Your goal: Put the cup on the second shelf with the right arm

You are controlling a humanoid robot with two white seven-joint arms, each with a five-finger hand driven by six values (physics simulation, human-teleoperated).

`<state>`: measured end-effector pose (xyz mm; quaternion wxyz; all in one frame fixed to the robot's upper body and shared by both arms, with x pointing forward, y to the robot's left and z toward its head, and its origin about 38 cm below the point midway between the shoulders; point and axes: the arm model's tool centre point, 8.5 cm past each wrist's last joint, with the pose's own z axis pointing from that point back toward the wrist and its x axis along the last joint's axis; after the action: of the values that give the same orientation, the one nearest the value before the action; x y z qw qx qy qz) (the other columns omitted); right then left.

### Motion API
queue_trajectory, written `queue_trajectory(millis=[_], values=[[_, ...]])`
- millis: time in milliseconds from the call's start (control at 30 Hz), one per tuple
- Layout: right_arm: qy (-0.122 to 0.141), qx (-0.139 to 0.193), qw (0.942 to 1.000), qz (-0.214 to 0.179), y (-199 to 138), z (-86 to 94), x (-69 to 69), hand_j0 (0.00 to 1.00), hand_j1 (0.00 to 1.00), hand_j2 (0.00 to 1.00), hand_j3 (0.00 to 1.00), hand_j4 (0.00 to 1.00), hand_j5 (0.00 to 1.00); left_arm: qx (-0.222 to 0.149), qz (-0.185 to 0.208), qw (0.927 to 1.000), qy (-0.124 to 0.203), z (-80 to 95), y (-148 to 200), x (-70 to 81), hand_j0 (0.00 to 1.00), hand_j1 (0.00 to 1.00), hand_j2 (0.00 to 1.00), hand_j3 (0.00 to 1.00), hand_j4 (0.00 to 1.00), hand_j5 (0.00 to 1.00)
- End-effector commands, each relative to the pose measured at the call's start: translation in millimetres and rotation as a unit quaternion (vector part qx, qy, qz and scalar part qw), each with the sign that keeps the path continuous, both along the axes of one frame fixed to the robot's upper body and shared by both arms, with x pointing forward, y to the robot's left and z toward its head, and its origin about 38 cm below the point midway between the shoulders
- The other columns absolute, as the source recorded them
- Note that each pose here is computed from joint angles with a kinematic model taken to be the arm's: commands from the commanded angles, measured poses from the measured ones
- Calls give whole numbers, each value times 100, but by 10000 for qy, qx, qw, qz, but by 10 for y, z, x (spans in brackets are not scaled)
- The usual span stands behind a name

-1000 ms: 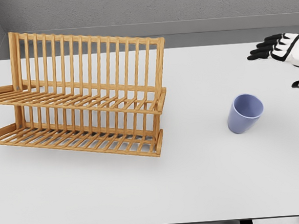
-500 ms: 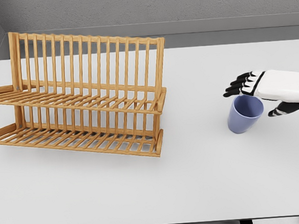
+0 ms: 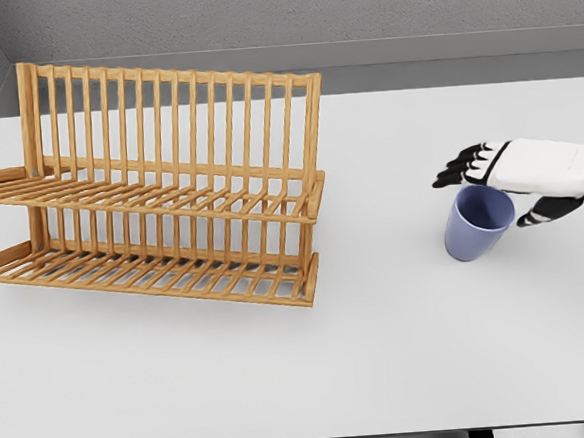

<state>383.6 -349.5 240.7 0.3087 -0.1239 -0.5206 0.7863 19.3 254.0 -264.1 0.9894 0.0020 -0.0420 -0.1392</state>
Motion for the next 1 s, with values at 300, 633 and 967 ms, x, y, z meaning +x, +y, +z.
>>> queue_trajectory(millis=[300, 633, 967], values=[[356, -64, 9993, -121, -42, -272, 20, 100, 100, 100, 100, 100, 100, -2, 3, 10000, -3, 0, 0, 2, 100, 100, 100, 100, 100, 100], [358, -40, 9993, -67, 13, -280, 52, 93, 93, 93, 93, 93, 93, -2, 3, 10000, -3, 0, 0, 2, 100, 100, 100, 100, 100, 100], [337, -23, 9994, -44, 28, -260, 53, 68, 68, 68, 68, 68, 68, 2, 4, 10000, 11, 0, 2, -5, 100, 100, 100, 100, 100, 100]])
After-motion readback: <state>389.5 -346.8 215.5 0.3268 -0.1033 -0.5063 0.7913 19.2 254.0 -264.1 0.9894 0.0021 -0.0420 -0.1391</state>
